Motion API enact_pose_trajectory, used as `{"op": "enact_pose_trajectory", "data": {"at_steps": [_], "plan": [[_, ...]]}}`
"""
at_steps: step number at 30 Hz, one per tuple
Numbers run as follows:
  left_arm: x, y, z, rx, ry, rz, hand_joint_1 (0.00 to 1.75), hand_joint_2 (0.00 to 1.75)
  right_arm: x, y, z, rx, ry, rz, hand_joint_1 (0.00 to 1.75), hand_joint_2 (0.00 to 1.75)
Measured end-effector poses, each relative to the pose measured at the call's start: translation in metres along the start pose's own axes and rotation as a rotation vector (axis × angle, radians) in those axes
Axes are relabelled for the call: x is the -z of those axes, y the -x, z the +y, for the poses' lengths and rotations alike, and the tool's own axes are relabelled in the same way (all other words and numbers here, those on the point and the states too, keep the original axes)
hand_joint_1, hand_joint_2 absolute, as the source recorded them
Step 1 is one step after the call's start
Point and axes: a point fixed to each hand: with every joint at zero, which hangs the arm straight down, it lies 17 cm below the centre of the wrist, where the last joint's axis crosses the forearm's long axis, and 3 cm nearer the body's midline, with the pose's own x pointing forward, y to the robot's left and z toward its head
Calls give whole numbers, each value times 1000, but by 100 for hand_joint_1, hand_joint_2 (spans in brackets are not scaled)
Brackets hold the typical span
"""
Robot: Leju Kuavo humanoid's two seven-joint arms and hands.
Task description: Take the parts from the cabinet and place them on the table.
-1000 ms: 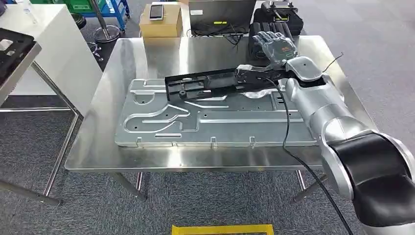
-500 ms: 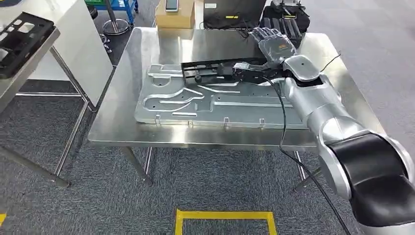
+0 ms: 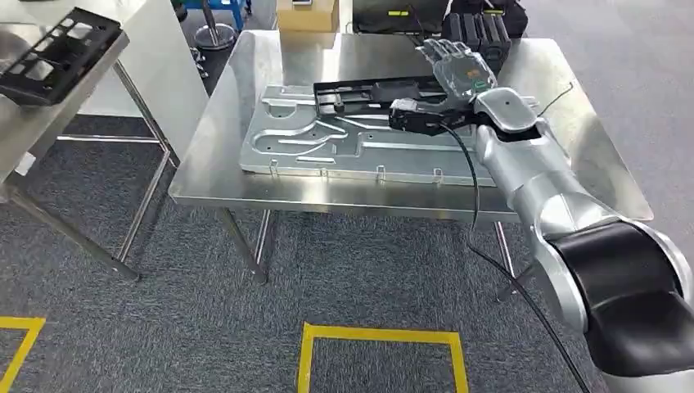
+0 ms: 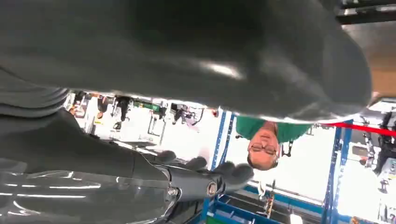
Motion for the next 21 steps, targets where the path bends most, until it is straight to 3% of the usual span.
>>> {"op": "enact_pose_trajectory", "data": {"at_steps": [21], "plan": [[1, -1, 2, -6, -4, -4, 0, 0, -8, -1, 19, 21, -29, -11, 0, 0]]}}
